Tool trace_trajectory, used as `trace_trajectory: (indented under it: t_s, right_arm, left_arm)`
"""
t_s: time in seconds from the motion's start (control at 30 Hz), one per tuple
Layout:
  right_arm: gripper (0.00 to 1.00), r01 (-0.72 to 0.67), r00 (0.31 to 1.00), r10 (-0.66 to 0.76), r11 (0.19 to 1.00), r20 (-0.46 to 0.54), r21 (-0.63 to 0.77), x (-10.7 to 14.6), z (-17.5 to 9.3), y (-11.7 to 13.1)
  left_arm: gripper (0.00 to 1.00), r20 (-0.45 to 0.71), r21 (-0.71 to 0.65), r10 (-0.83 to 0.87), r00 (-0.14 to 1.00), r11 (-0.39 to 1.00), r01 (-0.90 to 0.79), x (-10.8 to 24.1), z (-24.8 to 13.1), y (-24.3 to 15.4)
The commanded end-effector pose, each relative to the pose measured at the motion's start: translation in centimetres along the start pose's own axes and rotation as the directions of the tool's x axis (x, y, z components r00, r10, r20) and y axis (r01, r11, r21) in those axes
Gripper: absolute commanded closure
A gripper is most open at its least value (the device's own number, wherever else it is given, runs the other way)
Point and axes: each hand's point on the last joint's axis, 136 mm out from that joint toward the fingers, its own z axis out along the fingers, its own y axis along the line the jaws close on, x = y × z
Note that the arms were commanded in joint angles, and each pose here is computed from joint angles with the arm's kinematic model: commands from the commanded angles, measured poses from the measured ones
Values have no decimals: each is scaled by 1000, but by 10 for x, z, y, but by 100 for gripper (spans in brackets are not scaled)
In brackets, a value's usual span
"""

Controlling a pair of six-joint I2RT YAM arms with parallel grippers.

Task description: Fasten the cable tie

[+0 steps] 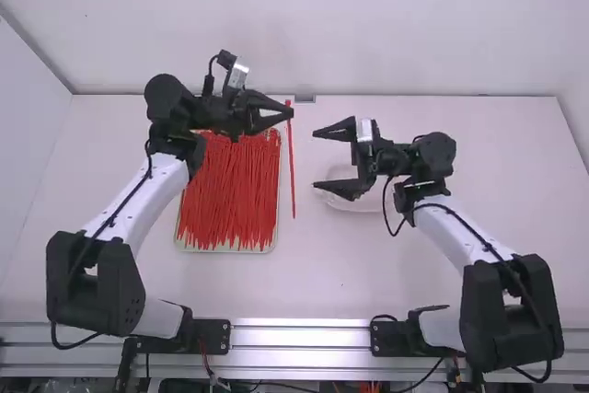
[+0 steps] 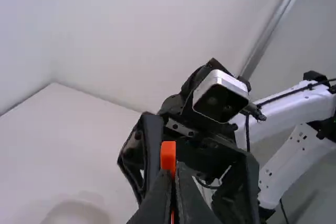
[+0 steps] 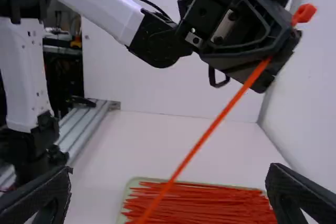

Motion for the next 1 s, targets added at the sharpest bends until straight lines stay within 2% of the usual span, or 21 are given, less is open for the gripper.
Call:
trace_trajectory:
  t_s: [0.0,0.27,0.4,0.53,0.57,0.77,0.97]
  right_arm:
    - [2,129,992,-129,992,-3,2,-9,-5,-5]
    - [1,307,952,-307,952,-9,11,-8,-9,-7]
    - [2,454,891,-454,891,-7,-16,-5,-9,-3]
    - [1,647,761,-648,758,26,-82,4,-12,11]
    - [1,702,712,-702,707,38,-92,8,-13,15]
    - [1,848,529,-847,524,56,-78,23,-14,22]
    - [1,902,430,-902,427,48,-57,30,-11,23]
  left_arm:
    - [98,50,-47,-43,998,998,46,-19,-6,4]
    - [98,89,-86,-68,994,993,76,-26,-9,12]
    - [98,77,-103,-112,991,988,119,-27,-8,18]
    - [98,66,-155,-177,982,970,186,-31,-7,33]
    - [98,73,-184,-218,973,956,228,-32,-9,41]
    - [98,91,-233,-378,921,891,389,-30,-6,60]
    - [98,52,-166,-542,839,823,543,-15,-2,66]
